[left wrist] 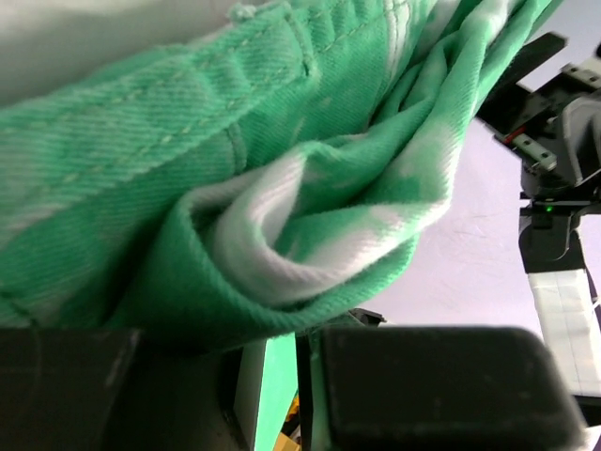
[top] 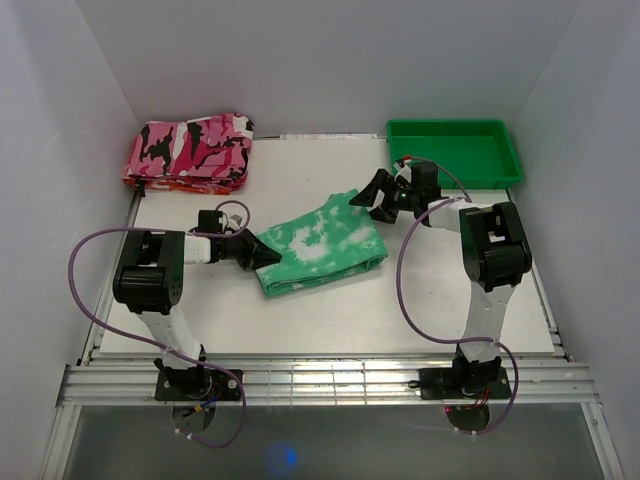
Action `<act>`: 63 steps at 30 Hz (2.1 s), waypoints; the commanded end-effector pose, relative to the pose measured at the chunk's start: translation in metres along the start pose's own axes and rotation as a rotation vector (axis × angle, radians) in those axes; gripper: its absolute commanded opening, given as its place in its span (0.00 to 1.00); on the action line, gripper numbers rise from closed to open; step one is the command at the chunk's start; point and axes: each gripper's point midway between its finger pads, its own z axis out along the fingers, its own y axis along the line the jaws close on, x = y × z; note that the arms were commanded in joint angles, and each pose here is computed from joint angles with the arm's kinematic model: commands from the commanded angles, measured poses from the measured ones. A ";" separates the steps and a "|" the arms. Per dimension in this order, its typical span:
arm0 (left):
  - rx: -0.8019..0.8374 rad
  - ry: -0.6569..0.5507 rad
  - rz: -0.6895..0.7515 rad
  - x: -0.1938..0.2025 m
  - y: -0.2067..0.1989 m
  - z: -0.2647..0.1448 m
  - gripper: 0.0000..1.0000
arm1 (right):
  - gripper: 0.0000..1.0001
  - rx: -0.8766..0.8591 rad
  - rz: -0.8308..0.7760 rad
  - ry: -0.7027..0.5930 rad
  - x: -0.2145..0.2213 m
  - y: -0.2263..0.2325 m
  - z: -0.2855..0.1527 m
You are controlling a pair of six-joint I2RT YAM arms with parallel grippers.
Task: Fold and stack the trousers
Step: Fold the trousers
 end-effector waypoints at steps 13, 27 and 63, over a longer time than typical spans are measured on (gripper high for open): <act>-0.039 -0.051 0.002 -0.020 0.007 0.003 0.29 | 0.91 0.101 -0.092 0.021 0.028 -0.005 -0.033; -0.034 -0.070 0.014 -0.018 0.005 0.000 0.24 | 0.08 0.051 -0.278 -0.020 -0.044 0.000 0.047; -0.058 -0.035 -0.003 -0.014 0.023 0.004 0.20 | 0.90 -0.034 0.427 -0.129 0.031 0.037 -0.024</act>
